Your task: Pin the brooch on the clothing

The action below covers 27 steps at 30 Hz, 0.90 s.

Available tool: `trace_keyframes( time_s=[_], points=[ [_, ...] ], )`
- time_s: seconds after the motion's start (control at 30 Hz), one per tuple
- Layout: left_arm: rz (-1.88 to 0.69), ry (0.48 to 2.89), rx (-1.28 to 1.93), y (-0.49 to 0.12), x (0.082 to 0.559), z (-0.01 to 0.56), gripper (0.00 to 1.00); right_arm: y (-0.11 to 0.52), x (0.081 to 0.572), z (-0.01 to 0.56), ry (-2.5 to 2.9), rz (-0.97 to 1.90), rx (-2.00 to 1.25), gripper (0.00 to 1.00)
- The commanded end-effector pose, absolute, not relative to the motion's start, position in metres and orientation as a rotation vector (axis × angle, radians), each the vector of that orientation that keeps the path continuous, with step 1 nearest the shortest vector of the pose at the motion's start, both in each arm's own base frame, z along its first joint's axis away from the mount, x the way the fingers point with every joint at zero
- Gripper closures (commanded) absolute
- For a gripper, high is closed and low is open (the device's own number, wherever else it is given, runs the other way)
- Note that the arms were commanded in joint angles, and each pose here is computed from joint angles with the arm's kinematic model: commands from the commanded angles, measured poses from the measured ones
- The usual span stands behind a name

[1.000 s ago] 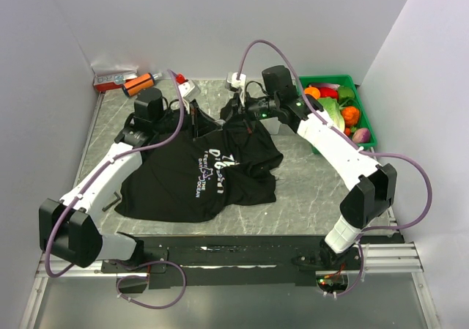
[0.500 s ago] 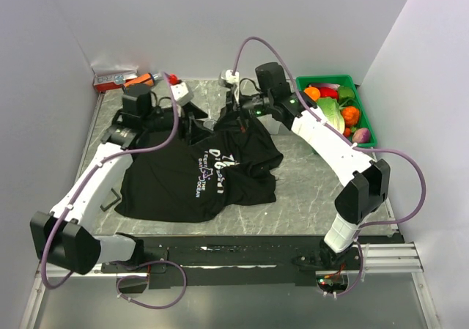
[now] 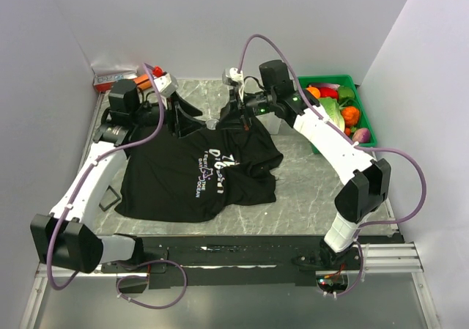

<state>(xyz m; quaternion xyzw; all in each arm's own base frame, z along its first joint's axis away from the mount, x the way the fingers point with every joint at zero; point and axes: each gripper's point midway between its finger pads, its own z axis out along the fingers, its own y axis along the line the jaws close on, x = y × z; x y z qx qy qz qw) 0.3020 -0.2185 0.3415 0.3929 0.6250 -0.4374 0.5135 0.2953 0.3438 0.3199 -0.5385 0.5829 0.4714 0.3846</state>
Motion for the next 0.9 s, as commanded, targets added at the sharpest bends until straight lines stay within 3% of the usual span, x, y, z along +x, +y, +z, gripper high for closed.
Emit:
trace_keyframes(
  time_s=[0.0, 0.2, 0.4, 0.5, 0.6, 0.63, 0.73, 0.87],
  points=[
    [-1.129, 1.416, 0.972, -0.225, 0.298, 0.369, 0.44, 0.348, 0.302, 0.34, 1.397, 1.192, -1.387, 1.0],
    [-1.17, 1.426, 0.96, -0.229, 0.308, 0.366, 0.5, 0.349, 0.302, 0.34, 1.399, 1.195, -1.382, 1.0],
    [-1.192, 1.434, 0.967, -0.232, 0.312, 0.362, 0.65, 0.353, 0.311, 0.336, 1.434, 1.199, -1.346, 1.0],
    [-1.184, 1.441, 0.979, -0.233, 0.315, 0.358, 0.74, 0.355, 0.312, 0.336, 1.434, 1.211, -1.34, 1.0],
    [-1.194, 1.47, 0.983, -0.233, 0.315, 0.351, 0.89, 0.356, 0.314, 0.335, 1.444, 1.206, -1.333, 1.0],
    [-1.2, 1.478, 0.989, -0.233, 0.313, 0.349, 0.99, 0.355, 0.316, 0.334, 1.452, 1.203, -1.328, 1.0],
    [-1.172, 1.49, 1.008, -0.231, 0.313, 0.342, 0.99, 0.356, 0.319, 0.331, 1.472, 1.209, -1.308, 0.93],
    [-1.077, 1.625, 1.07, -0.216, 0.302, 0.316, 0.99, 0.348, 0.324, 0.327, 1.521, 1.208, -1.258, 0.64]
  ],
)
